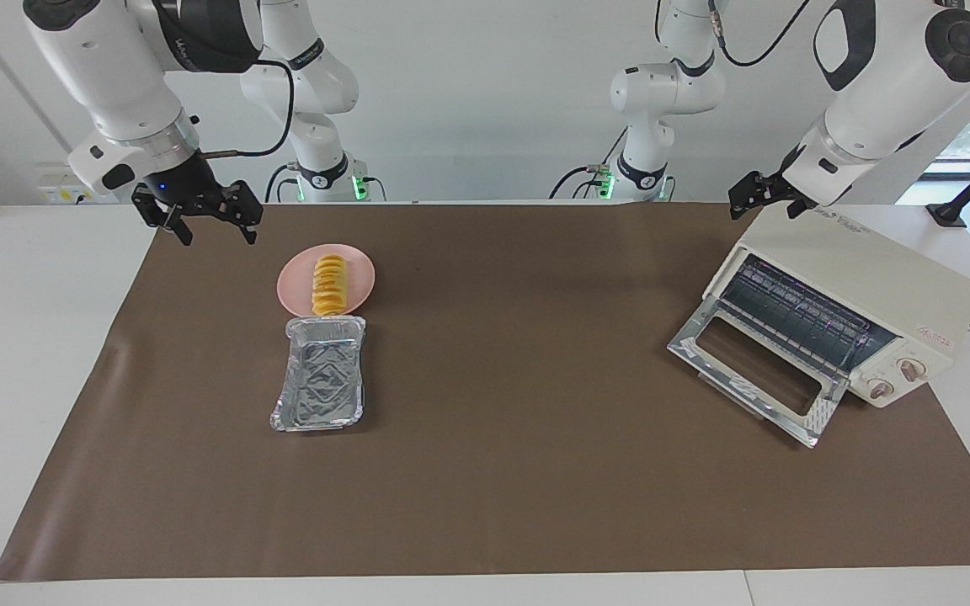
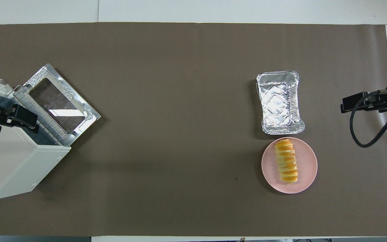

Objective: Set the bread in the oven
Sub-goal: 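Move the right gripper down to the bread rolls on the pink plate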

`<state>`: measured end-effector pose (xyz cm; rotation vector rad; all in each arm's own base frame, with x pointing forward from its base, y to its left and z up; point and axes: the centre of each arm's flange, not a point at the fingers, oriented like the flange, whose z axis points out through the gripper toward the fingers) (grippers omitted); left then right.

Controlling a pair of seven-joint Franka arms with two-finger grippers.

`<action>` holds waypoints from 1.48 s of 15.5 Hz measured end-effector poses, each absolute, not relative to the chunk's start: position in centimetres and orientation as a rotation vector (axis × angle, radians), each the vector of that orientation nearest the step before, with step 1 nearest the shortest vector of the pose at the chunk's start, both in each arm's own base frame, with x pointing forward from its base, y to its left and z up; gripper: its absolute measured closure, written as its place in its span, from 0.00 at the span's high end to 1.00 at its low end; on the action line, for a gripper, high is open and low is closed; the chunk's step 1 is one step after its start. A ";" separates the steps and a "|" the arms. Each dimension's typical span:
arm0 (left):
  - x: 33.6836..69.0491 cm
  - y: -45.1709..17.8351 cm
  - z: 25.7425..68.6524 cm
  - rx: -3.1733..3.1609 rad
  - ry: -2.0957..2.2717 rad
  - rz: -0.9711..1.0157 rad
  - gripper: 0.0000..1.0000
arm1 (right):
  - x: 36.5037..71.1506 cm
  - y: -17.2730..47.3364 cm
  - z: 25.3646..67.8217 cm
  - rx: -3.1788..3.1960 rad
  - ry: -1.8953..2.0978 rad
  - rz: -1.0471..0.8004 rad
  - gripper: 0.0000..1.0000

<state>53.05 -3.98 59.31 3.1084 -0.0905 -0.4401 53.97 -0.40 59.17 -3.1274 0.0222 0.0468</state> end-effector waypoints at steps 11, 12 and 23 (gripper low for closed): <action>53.1 -4.0 59.3 3.108 -0.091 -0.440 1.00 | 51.7 0.7 55.1 -3.126 -0.036 0.177 1.00; 53.1 -4.0 59.3 3.108 -0.091 -0.440 1.00 | 50.9 1.2 54.0 -3.125 -0.040 0.181 1.00; 53.1 -4.0 59.3 3.108 -0.091 -0.440 1.00 | 44.3 7.2 40.3 -3.142 0.131 0.122 1.00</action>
